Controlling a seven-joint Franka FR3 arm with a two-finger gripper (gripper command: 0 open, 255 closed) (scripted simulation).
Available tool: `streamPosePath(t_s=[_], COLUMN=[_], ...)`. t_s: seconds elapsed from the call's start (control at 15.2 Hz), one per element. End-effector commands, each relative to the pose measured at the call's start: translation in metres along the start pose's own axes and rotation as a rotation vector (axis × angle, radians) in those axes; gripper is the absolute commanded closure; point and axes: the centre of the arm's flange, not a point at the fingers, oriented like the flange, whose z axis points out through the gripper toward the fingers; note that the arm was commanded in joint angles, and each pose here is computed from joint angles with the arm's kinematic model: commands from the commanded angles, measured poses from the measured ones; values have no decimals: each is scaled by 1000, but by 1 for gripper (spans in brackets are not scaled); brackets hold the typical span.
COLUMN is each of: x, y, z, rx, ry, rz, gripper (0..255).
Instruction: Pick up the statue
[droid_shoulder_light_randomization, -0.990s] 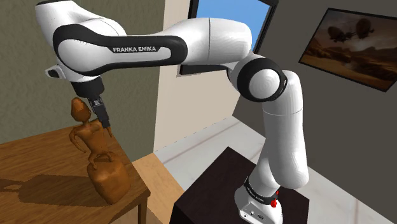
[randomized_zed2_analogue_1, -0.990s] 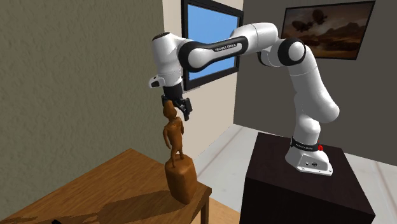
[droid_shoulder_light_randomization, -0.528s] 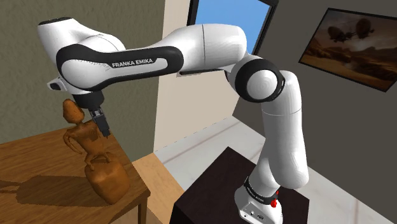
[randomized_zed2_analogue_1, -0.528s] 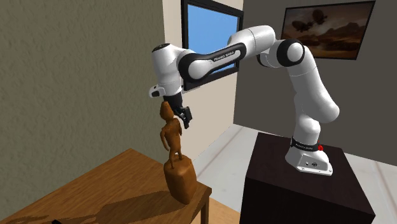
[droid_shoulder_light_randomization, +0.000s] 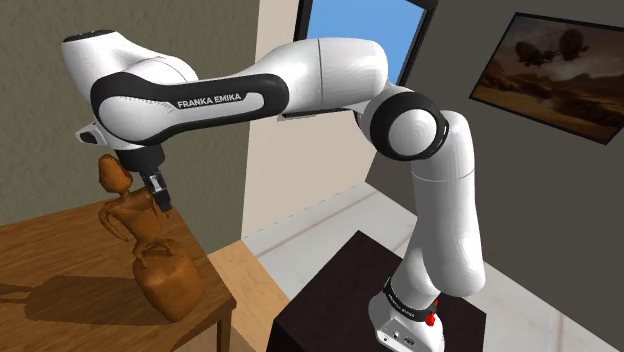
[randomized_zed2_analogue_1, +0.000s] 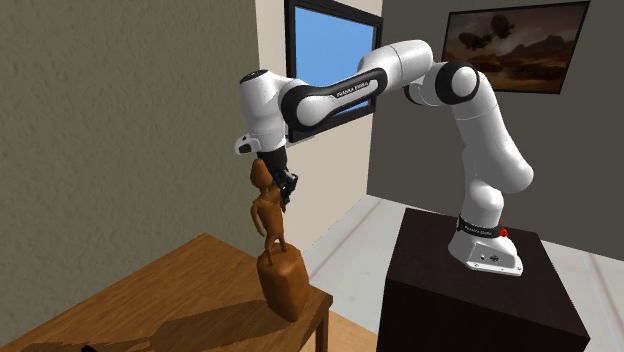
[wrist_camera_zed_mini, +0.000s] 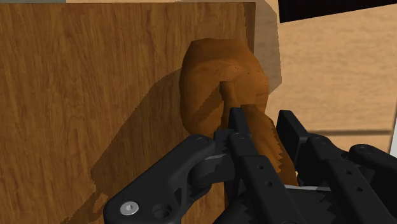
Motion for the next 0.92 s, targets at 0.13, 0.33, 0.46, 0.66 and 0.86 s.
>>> streamPosePath(t_s=[0.13,0.33,0.46,0.66,0.86], x=[0,-2,-4,-7,-10], y=[0,0,-1,-1,-2], z=[0,-15,-26,-41,-57], rx=[1,1,1,1,1], ry=[-2,-2,-2,-2,-2], rz=[0,0,0,0,0], gripper=[255,255,255,255,255])
